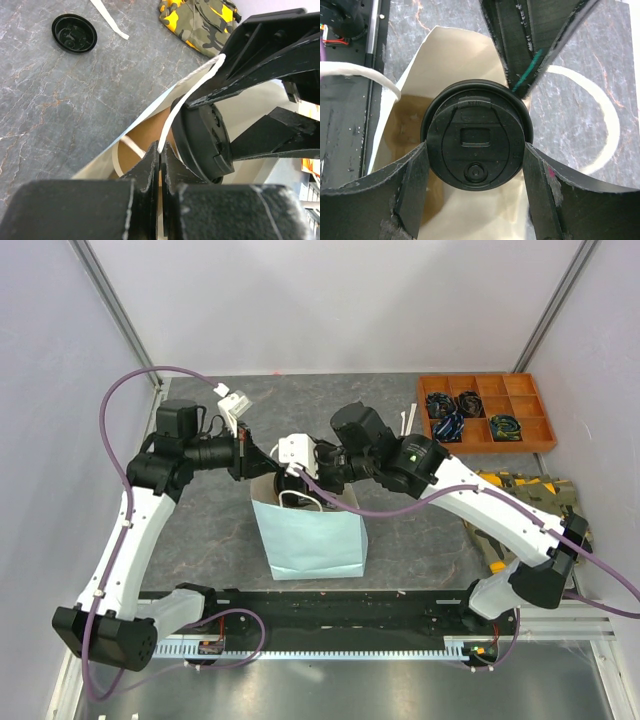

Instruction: Pack the takeout coffee

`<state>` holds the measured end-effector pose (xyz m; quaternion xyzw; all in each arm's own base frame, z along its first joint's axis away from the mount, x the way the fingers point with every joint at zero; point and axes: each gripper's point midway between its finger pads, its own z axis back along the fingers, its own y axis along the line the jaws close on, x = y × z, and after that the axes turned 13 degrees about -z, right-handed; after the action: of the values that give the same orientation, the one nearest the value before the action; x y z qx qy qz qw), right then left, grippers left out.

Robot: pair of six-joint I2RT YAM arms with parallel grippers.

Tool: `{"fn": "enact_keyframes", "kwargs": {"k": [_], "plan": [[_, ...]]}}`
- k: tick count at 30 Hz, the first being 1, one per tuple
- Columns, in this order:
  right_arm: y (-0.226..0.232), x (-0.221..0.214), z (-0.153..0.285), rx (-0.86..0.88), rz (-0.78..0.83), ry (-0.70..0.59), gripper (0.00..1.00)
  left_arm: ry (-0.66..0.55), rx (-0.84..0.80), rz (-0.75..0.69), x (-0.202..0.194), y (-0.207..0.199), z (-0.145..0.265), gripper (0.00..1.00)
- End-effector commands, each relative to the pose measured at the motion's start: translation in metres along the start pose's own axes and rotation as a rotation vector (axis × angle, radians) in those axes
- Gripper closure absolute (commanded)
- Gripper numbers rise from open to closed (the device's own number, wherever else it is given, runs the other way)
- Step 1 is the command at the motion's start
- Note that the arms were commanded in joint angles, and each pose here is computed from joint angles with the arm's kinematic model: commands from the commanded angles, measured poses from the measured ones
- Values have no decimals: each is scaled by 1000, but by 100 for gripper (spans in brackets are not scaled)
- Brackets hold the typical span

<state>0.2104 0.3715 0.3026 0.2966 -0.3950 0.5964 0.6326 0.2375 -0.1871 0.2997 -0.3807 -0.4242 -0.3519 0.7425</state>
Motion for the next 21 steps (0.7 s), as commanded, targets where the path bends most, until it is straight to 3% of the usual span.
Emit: {"fn": "enact_keyframes", "kwargs": {"k": [1,9,21], "plan": [[-3,7,-4,-23,28,-59,74,-53,-52,-81,8,-19,7,98],[-18,-28,-12,-123,30,25,75,-64,-64,-108,4,-26,11,98],[-20,2,4,-157,-70,-54,75,-63,-58,-184,0,-24,12,98]]}}
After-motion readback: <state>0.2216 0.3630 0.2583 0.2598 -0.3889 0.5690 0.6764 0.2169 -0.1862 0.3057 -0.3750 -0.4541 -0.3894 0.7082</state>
